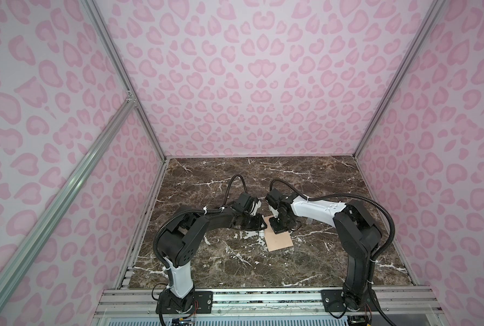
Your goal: Place the letter into the envelope and seal it
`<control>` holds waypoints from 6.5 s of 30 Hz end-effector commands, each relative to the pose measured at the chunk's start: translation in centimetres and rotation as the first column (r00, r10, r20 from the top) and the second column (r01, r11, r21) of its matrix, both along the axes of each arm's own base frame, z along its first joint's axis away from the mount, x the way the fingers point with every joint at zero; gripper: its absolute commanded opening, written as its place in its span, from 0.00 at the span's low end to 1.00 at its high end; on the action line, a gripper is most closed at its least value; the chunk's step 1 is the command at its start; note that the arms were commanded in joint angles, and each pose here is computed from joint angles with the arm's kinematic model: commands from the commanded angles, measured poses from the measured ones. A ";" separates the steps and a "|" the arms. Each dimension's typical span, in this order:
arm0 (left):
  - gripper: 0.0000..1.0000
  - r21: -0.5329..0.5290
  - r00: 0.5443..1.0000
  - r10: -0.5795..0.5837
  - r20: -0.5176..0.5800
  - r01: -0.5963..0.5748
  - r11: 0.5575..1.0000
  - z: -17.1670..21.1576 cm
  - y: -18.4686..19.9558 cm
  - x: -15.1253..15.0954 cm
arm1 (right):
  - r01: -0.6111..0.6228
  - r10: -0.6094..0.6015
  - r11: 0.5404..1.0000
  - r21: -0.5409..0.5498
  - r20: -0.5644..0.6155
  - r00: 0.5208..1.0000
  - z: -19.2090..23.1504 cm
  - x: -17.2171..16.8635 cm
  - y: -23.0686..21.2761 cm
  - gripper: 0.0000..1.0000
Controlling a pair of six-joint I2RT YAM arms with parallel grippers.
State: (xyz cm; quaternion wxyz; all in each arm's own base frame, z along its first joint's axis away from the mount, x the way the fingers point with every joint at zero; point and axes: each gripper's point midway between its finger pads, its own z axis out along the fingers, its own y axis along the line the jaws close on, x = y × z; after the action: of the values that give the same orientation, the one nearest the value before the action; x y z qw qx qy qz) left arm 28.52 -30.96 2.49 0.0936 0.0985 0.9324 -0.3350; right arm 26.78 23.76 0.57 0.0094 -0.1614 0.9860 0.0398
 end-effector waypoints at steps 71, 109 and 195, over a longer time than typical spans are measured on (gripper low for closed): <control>0.09 0.032 1.000 -0.014 -0.021 0.015 0.999 -0.4 0.4 -0.4 | -0.026 0.019 0.997 -0.078 -0.087 0.996 -3.5 -2.0 0.1 0.21; 0.09 0.127 1.000 0.001 0.023 -0.004 0.992 1.3 1.7 0.4 | 0.086 -0.100 0.977 0.197 0.066 0.993 6.5 0.0 -2.7 0.34; 0.04 -0.318 0.722 0.193 0.664 0.039 0.947 25.1 1.9 -2.7 | -0.611 -0.253 0.693 0.383 0.922 0.291 29.4 -7.0 8.4 0.13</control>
State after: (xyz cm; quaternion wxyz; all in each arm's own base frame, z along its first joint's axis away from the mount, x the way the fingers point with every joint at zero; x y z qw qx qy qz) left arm 23.07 -30.60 29.22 0.4331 0.2209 0.7313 -0.4784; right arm 20.12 31.53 26.52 0.5751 -0.2599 0.7073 0.3183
